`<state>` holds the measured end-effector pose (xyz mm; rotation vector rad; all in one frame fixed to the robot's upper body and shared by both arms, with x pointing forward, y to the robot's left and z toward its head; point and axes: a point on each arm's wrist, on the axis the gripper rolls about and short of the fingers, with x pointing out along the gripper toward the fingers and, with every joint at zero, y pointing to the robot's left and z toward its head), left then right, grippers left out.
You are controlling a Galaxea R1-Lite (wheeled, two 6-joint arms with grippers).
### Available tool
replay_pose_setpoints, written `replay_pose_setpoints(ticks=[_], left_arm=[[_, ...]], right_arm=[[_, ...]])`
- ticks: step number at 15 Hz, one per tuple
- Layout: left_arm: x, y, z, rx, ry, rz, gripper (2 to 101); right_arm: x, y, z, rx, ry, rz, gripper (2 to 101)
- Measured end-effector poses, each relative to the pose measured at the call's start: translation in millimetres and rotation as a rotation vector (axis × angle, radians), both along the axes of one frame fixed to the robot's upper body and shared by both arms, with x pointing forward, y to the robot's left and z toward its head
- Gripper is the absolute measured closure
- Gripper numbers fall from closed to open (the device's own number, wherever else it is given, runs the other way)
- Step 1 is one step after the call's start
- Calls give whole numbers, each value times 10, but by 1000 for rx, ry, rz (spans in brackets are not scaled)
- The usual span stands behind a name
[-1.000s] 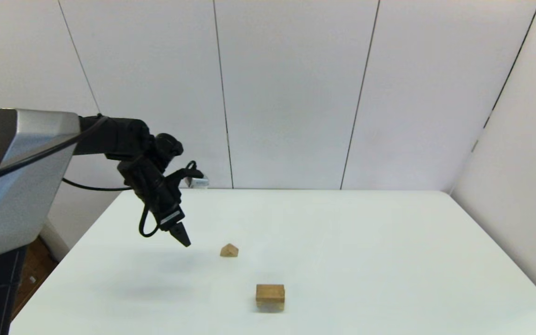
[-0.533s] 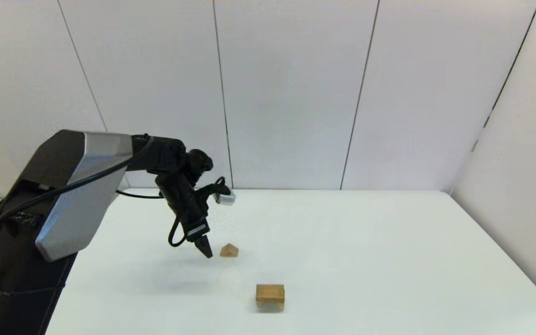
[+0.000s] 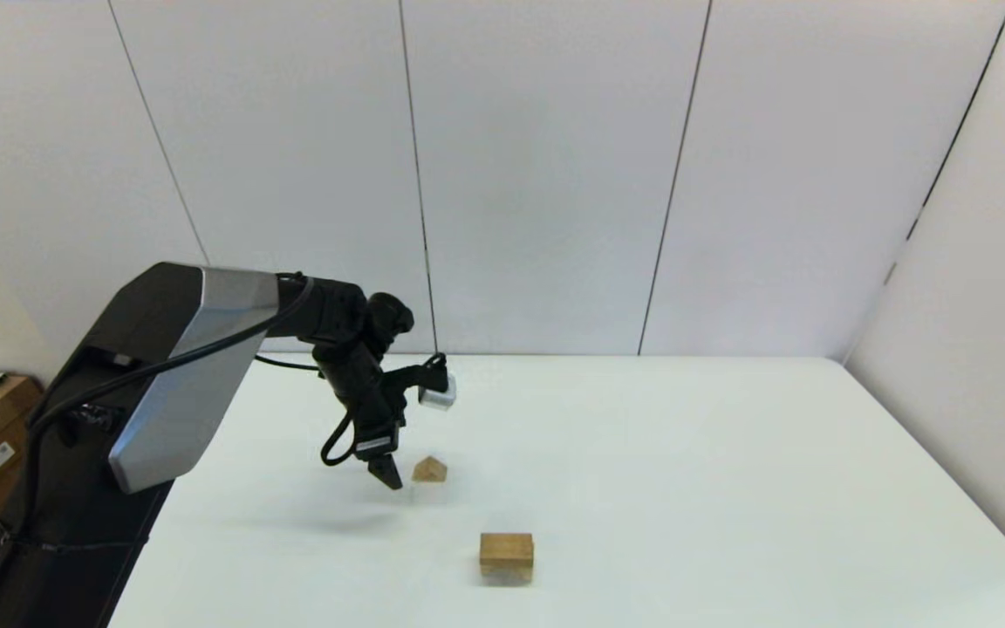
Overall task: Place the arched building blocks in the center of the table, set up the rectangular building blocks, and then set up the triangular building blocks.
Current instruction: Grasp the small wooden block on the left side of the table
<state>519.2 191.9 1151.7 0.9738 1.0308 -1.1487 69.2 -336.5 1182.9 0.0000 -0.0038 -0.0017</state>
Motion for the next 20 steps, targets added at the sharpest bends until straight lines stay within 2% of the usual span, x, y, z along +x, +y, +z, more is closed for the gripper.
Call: replay_pose_setpoints(ticks=[3,6,9,15,20], left_arm=[[32,-54,-49,-2,-43,-71,54],[5,-178,-126,5,-37,-96,54],[-32,-314,-208,38,-35,-121,53],[19,-397,-299,34,-80,-131,53],[52,-394,-378,67,-100,-121,53]], right_arm=[[0,0,0,0,0,0,43],[0,0,0,0,0,0,43],[0,0,0,0,0,0,43],[0,0,0,0,0,0,43],[0,0,0,0,0,0,43]])
